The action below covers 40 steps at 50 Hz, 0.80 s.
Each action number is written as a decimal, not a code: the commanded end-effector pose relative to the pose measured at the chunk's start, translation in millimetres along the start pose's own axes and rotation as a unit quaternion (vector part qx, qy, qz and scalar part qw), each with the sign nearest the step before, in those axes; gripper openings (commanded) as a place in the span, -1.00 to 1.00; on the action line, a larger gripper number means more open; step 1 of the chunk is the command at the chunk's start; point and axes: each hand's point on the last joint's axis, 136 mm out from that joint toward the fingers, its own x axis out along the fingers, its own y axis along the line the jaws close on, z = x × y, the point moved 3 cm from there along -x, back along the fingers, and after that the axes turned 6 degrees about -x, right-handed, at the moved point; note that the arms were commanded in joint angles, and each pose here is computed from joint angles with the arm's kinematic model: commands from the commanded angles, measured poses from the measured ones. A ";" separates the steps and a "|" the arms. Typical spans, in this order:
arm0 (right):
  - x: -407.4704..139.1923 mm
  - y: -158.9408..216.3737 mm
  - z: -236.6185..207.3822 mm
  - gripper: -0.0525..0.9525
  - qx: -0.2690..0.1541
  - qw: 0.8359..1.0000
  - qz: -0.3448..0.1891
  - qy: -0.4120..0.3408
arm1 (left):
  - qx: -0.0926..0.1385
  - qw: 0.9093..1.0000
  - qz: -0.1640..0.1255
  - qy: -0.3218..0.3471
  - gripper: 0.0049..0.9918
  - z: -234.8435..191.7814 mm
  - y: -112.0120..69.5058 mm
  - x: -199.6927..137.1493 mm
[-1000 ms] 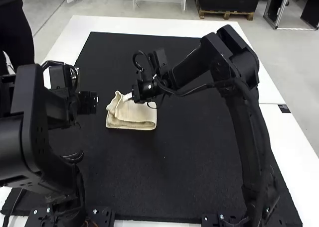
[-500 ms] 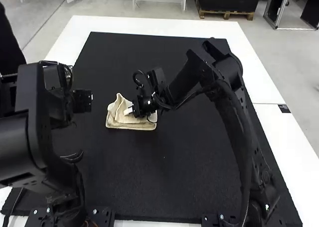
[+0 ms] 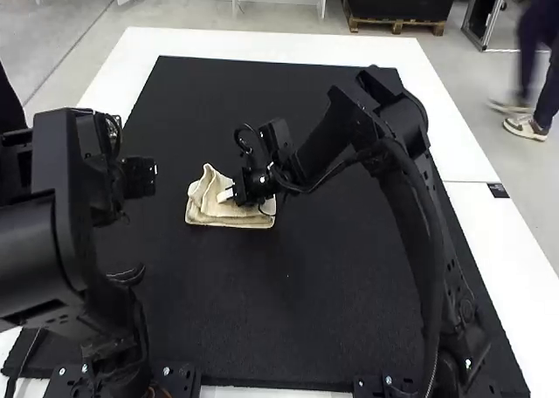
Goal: Fold the towel.
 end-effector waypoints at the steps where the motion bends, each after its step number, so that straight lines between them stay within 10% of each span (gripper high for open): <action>1: -24.7 17.3 41.1 -0.88 -0.013 0.999 0.013 -0.039 | -0.006 0.999 -0.013 -0.029 0.95 22.7 -6.7 -1.4; 40: -172.8 43.3 142.8 -0.44 -0.063 0.980 -0.041 -0.185 | 0.017 0.993 -0.092 -0.078 0.95 81.3 -70.3 -7.1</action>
